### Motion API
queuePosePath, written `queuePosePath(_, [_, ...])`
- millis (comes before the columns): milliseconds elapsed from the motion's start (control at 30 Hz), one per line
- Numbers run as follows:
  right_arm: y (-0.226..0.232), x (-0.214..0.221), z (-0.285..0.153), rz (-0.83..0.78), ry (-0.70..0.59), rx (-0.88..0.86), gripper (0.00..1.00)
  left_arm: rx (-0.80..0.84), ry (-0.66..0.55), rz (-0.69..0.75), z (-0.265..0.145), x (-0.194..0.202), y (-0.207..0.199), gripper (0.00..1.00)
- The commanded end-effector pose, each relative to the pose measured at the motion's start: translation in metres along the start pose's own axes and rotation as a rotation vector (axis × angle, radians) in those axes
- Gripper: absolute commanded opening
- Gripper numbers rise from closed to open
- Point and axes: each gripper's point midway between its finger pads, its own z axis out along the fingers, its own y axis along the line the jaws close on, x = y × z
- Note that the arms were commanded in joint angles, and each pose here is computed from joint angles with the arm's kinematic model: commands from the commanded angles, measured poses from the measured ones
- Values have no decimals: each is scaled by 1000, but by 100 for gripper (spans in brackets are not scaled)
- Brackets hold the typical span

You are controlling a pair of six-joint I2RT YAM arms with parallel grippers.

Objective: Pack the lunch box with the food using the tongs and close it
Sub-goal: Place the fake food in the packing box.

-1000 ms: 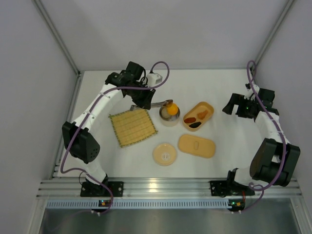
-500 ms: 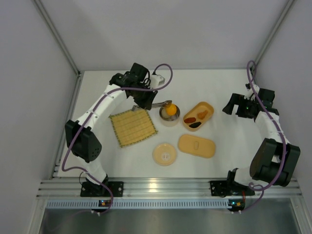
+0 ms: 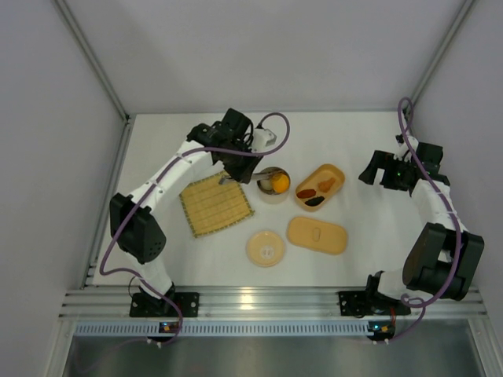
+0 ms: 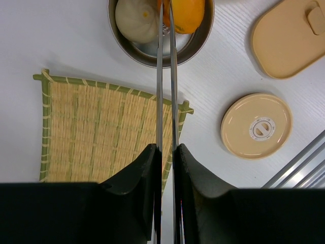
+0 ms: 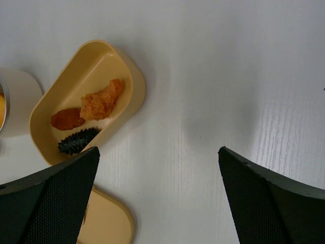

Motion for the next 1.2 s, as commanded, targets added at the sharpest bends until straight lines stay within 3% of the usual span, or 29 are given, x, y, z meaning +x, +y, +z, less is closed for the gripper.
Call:
queuePosePath(0, [0, -23, -8, -28, -59, 2, 99, -36, -55, 24, -7, -13, 0, 0])
queuePosePath(567, [0, -23, -7, -30, -58, 0, 99, -59, -10, 59, -1, -1, -7, 1])
queuePosePath(833, [-1, -24, -7, -31, -59, 3, 99, -27, -23, 65, -3, -2, -13, 31])
queuePosePath(1167, [0, -23, -7, -30, -58, 2, 99, -43, -86, 68, -22, -16, -13, 43])
